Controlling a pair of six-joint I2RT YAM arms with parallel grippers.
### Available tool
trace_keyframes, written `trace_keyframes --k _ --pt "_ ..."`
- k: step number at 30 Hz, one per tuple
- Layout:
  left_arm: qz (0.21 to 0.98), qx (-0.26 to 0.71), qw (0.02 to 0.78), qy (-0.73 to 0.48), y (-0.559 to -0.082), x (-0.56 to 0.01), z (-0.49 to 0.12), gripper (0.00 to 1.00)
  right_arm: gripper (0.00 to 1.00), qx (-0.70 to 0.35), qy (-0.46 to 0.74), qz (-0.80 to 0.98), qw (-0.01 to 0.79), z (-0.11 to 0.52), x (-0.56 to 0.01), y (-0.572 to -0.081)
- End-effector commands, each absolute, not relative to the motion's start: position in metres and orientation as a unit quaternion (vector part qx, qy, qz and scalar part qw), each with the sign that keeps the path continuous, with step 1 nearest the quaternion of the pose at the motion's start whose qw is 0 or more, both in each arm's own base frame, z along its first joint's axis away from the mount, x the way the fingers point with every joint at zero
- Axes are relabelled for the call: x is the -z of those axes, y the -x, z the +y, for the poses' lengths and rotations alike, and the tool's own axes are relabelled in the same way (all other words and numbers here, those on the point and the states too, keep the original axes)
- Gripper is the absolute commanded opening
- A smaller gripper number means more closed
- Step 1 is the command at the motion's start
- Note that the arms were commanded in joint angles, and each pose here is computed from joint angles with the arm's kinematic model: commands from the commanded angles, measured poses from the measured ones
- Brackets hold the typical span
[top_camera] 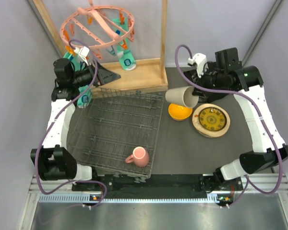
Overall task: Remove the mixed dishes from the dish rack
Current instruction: Pick up the cup from the dish rack, then place the cup at the center of the board.
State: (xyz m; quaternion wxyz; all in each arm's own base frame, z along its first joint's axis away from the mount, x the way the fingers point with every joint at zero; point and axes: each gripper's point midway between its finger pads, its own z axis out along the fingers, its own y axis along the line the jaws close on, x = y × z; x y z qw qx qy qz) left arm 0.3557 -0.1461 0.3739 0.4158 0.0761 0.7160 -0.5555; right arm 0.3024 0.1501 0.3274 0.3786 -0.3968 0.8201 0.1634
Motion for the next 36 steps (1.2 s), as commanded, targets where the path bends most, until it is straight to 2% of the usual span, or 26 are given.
trace_keyframes --k 1,11,16,30,36 --pt "0.784 0.435 0.425 -0.124 -0.351 -0.326 -0.126 0.99 0.0 -0.146 0.422 0.859 0.249 0.119 -0.28 -0.263" --pt "0.838 0.325 0.413 -0.149 -0.352 -0.289 -0.099 0.99 0.0 -0.111 0.451 0.879 0.11 0.082 -0.231 -0.224" --pt "0.849 0.302 0.404 -0.157 -0.35 -0.276 -0.093 0.98 0.0 -0.084 0.451 0.887 0.06 0.069 -0.21 -0.227" --pt "0.865 0.262 0.391 -0.172 -0.347 -0.258 -0.081 0.98 0.0 -0.076 0.472 0.878 0.001 0.087 -0.179 -0.227" --pt "0.865 0.267 0.387 -0.176 -0.344 -0.254 -0.083 0.98 0.0 -0.077 0.48 0.874 0.0 0.092 -0.179 -0.227"
